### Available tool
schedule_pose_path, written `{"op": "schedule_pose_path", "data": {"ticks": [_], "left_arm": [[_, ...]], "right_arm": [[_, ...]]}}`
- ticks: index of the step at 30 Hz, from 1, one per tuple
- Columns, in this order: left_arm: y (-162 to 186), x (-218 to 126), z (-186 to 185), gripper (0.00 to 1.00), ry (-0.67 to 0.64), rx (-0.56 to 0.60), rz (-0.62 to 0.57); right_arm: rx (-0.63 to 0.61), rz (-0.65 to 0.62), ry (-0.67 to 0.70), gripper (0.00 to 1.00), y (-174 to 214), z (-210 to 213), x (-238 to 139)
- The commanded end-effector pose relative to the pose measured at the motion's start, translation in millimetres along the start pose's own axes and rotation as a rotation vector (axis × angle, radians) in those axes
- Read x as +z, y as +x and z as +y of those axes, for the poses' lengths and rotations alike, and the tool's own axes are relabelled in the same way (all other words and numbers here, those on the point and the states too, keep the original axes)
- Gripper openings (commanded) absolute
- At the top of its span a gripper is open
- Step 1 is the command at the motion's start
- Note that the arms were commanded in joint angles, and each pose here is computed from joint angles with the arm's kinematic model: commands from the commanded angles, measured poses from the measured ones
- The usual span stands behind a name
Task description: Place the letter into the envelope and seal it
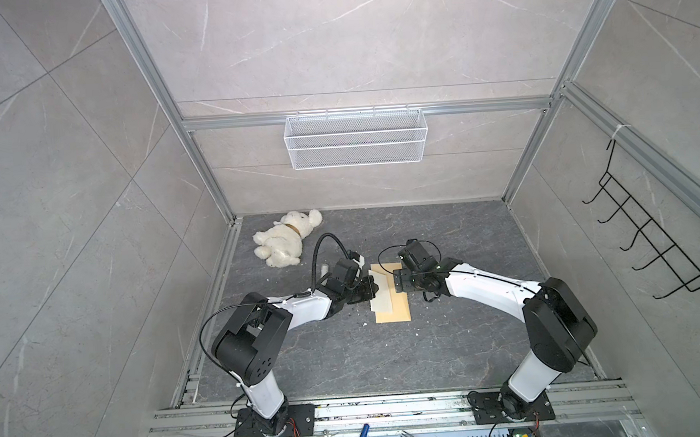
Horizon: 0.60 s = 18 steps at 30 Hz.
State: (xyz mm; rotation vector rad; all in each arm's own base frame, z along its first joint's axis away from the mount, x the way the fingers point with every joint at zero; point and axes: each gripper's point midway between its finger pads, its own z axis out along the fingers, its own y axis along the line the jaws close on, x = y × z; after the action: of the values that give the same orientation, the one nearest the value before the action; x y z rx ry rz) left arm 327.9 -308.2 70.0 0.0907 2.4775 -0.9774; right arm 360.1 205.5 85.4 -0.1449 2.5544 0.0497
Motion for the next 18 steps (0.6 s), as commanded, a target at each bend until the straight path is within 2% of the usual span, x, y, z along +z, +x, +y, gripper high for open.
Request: {"op": "schedule_pose_path", "data": {"ticks": [1, 12, 18], "left_arm": [[-14.6, 3.1, -4.3, 0.0, -0.008, 0.022, -0.038], [-6.3, 8.1, 14.0, 0.0, -0.082, 0.038, -0.016], [-2.8, 9.0, 19.3, 0.0, -0.115, 0.055, -0.004]], "right_arm": [[-0.059, 0.025, 0.087, 0.92, 0.8, -9.8, 6.5], [-0.172, 0.094, 0.257, 0.91, 6.4, -31.4, 21.5], [-0.193, 0.102, 0.317, 0.91, 6.5, -41.2, 19.6]]}}
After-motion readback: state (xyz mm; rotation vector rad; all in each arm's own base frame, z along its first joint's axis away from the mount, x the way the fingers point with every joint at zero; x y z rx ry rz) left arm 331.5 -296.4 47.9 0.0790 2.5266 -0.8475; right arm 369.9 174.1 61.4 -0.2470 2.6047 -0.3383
